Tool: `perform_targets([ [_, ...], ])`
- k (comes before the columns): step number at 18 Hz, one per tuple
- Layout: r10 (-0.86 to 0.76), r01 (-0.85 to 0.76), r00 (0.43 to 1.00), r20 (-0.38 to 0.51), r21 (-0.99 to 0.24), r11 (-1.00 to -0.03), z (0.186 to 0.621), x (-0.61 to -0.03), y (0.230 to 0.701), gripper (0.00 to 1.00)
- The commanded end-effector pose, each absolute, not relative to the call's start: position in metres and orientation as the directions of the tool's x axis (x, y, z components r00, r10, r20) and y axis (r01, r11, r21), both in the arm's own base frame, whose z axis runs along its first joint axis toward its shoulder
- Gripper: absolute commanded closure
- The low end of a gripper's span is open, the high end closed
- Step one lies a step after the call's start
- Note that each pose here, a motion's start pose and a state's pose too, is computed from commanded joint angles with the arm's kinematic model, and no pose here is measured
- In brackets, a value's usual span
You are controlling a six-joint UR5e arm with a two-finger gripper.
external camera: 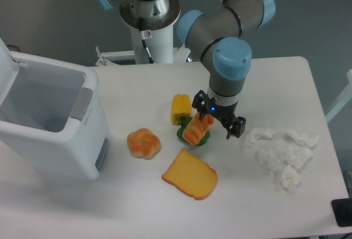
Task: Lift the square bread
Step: 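Lower the gripper and close it on the small orange piece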
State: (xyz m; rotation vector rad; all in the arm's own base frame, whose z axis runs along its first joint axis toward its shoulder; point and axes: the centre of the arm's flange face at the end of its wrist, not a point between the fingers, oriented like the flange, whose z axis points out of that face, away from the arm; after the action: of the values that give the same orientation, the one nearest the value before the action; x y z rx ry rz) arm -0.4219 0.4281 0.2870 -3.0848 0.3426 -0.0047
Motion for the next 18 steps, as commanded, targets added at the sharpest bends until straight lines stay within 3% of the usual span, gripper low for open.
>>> perform_targets([
  [18,-0.193,-0.197,0.978,0.079,0.046,-0.979,0.245,-0.397,0.427,0.0],
])
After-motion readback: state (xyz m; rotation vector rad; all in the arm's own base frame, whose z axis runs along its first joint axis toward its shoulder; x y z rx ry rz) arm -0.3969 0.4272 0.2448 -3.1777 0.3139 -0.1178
